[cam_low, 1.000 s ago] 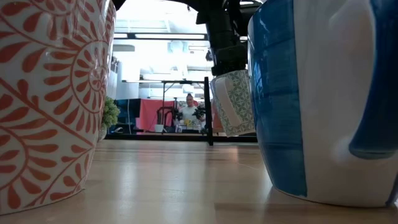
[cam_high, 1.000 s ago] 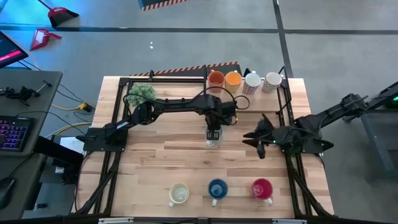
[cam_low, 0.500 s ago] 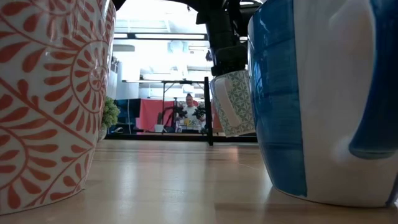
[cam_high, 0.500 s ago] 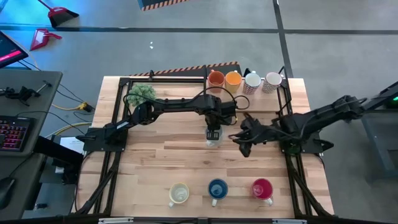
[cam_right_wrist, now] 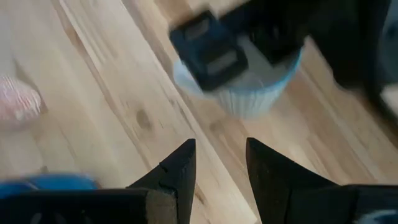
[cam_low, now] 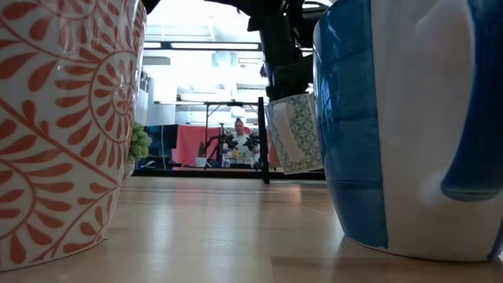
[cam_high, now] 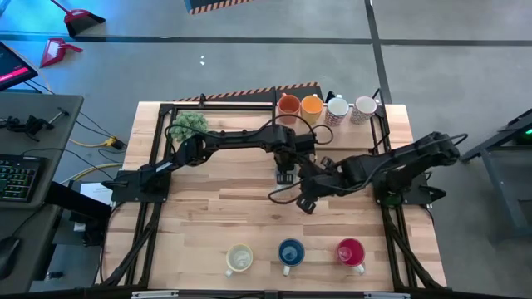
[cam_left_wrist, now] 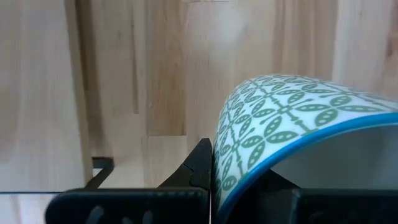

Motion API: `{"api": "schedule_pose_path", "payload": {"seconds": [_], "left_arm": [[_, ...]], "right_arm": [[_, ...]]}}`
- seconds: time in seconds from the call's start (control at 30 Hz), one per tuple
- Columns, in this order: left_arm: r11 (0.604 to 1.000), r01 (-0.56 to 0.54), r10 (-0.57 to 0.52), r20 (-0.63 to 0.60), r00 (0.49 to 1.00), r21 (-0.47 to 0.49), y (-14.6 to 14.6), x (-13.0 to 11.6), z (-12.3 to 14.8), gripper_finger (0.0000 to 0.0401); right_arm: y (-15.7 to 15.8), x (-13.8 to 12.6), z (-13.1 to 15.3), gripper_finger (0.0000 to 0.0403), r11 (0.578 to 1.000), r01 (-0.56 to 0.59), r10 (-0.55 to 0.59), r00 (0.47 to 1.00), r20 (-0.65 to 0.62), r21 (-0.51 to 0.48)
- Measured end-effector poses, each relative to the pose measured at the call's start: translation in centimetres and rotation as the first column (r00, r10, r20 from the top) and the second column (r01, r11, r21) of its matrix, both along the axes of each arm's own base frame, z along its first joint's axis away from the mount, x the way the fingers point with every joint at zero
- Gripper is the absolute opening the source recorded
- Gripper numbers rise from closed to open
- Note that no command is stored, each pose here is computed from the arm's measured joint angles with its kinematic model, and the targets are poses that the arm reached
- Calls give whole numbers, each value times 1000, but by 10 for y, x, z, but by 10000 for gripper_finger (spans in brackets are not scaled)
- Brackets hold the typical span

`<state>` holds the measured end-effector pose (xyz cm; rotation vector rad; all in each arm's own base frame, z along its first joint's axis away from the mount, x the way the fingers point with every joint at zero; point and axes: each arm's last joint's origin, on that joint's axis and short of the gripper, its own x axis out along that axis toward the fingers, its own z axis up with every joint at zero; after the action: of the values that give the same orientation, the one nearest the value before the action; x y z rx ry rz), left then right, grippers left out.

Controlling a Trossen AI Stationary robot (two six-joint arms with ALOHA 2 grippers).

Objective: Place coffee mugs
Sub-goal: Put the green patterned mug on the shelf

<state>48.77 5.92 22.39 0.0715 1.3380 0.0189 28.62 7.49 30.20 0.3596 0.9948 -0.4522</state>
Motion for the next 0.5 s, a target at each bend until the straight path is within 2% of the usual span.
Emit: {"api": "schedule_pose_path", "payload": {"seconds": [0.2, 0.5], "left_arm": [[1000, -26, 26, 1, 1000, 15, -3, 1, 0, 8], [999, -39, 39, 0, 999, -6, -12, 1, 0, 8]], "right_arm": [[2, 14, 10, 119, 998, 52, -51, 998, 22, -46], [2, 15, -9, 119, 993, 101, -104, 993, -54, -55]]}}
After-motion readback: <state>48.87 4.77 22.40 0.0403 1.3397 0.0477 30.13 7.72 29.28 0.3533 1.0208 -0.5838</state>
